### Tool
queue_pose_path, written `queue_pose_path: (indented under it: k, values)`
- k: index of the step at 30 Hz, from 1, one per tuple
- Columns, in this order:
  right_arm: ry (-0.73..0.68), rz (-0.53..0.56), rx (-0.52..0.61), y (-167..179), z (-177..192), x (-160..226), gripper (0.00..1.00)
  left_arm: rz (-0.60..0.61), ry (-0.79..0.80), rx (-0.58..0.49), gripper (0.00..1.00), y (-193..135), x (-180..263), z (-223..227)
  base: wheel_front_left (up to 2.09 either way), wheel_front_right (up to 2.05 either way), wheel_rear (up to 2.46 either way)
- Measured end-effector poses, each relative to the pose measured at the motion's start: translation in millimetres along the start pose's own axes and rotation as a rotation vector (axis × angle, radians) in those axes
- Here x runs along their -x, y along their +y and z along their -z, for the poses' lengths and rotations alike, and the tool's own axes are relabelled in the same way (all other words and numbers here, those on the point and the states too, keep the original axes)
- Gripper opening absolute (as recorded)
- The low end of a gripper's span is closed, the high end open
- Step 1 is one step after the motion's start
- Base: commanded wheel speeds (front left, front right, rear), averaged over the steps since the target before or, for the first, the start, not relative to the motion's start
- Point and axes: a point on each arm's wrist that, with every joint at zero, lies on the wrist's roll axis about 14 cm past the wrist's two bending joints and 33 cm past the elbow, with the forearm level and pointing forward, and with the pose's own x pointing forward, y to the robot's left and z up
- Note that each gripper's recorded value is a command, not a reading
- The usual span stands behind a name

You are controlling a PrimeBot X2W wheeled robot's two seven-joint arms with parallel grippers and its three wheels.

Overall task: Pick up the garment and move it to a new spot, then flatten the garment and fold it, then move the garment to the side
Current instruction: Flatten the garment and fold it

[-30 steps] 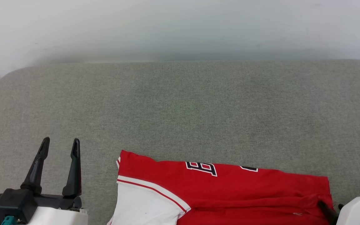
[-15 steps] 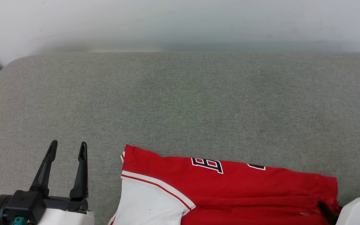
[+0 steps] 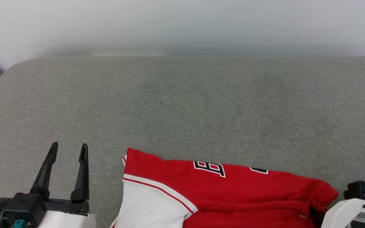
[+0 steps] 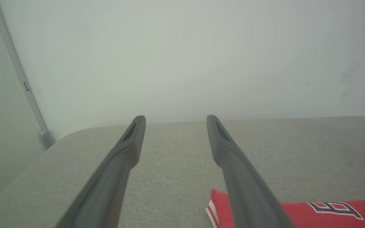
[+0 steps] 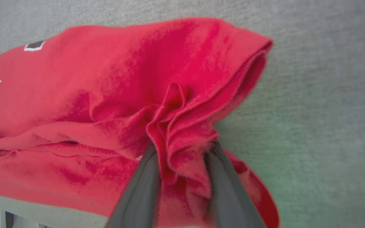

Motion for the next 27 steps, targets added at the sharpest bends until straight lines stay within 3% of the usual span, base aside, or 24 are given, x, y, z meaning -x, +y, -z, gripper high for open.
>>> queue_pose_path:
  k: [8,19,27]
  values:
    - [-0.086,0.043,0.021,-13.7,-15.9,5.6,0.00,0.025,-0.004,0.004,1.00,-7.5,-3.1,-0.2,0.00,0.00,0.00]
    - [-0.245,0.347,0.073,-110.9,-65.2,49.2,0.00,0.066,-0.006,0.009,1.00,-17.9,-7.3,0.0,0.00,0.00,0.00]
    - [-0.285,0.322,0.078,-99.3,-71.5,52.4,0.00,0.081,-0.013,0.015,1.00,-22.4,-6.3,-2.5,0.00,0.00,0.00]
